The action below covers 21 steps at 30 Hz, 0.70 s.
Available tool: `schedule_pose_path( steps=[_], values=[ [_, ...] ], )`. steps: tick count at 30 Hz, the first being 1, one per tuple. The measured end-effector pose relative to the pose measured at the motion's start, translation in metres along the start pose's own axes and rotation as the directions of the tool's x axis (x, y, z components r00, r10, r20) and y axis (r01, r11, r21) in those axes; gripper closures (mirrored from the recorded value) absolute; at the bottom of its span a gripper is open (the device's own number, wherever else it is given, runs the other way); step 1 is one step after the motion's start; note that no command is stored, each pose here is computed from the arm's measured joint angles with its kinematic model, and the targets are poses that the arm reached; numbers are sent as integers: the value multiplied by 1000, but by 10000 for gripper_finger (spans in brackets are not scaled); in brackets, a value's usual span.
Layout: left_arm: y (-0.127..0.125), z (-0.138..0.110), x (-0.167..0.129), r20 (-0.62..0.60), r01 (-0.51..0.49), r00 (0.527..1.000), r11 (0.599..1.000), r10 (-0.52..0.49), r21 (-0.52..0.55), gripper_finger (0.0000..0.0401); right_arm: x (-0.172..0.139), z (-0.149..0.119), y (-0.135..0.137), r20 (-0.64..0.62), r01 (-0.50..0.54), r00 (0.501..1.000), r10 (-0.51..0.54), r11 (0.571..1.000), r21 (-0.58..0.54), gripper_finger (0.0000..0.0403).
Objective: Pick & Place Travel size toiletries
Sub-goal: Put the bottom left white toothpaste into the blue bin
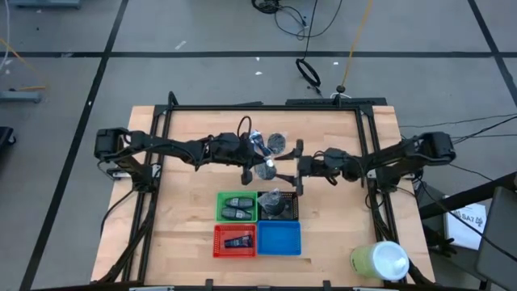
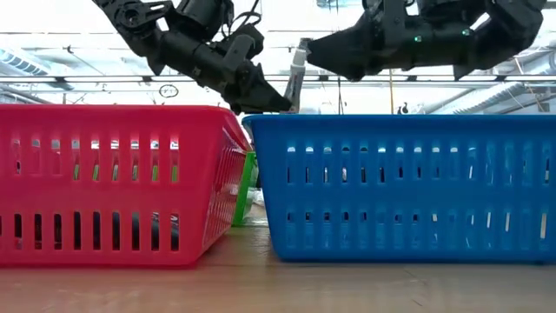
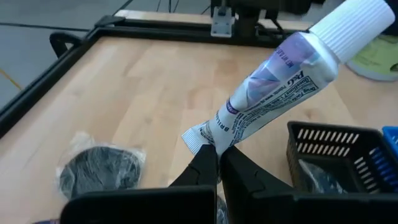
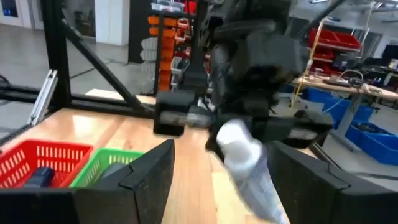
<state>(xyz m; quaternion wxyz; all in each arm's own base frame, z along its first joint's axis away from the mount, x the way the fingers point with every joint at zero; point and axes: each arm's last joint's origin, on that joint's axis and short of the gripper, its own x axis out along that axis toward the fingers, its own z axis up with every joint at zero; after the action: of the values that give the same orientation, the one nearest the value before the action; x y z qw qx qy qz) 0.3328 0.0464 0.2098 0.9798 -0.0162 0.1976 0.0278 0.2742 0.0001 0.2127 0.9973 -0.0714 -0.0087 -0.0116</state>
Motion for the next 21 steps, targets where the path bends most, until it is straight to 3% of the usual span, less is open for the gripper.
schedule_pose_path(
  steps=[16,21],
  values=[
    [-17,7,0,66,63,996,998,-64,17,401,11,-11,-1,35,65,997,-63,997,-45,150],
    [-18,8,0,74,66,995,998,-67,19,401,11,-11,-1,27,63,998,-62,997,-51,167]
  ],
)
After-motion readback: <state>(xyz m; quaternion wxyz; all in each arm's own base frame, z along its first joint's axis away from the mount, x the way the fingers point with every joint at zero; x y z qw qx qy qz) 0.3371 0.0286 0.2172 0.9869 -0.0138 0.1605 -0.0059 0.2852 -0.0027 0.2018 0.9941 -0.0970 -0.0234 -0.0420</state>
